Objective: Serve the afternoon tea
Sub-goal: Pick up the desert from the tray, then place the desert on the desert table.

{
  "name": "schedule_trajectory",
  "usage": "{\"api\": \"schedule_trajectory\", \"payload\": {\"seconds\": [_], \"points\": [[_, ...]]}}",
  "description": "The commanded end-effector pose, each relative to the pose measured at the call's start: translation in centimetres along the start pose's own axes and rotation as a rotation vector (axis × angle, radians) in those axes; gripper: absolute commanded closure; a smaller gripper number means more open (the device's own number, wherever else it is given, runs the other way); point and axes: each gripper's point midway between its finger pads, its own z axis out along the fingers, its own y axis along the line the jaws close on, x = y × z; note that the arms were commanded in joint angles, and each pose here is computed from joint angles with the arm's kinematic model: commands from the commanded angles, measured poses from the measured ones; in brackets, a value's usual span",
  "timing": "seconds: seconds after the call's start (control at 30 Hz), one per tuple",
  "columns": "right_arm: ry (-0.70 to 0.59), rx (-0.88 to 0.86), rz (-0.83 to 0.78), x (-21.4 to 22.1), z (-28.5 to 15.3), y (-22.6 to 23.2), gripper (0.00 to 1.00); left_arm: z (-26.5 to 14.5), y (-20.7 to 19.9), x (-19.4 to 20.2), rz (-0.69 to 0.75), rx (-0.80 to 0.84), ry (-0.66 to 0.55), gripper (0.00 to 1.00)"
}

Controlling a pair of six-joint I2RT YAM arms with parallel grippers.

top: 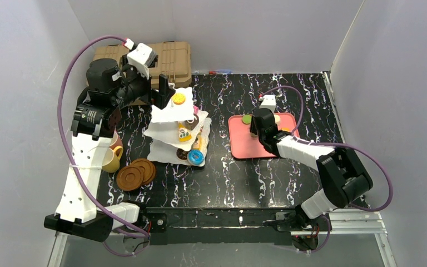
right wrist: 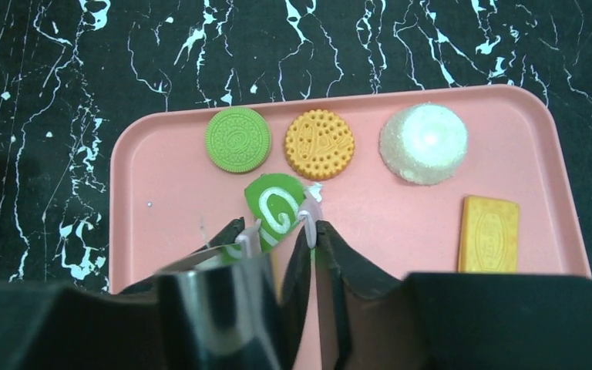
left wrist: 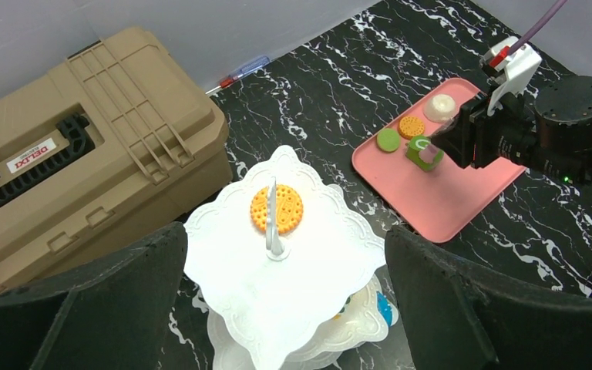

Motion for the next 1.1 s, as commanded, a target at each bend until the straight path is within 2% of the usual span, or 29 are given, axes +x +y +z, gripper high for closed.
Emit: {"api": "schedule_trajectory", "payload": {"seconds": [0.0,0.17,0.43,0.8,1.07], "points": [[-0.056,-0.029,0.043,-1.8,0.0,0.8,0.65,-1.2,-0.3,-0.7,0.028,0.026,0.002,0.02],[-0.1,-0.117,0.053,-5.1,-2.3,1.9,0.75,-1.1,-0.3,-0.2,0.026,0.038,0.021,0.02],[-0.165,-0.368,0.055,-10.7,-10.9,7.4,0.76,-1.0,0.3,-0.5,0.028,0.022,0.01,0.02],[-0.206,-0.675,0.071,-12.3,-21.8,18.7,0.75,-1.1,0.3,-0.7,0.025,0.027,0.007,0.02],[-0.24,-0.792,0.056,-12.3,-24.3,25.1,0.75,-1.2,0.3,-0.4,0.019,0.029,0.015,0.02]]}}
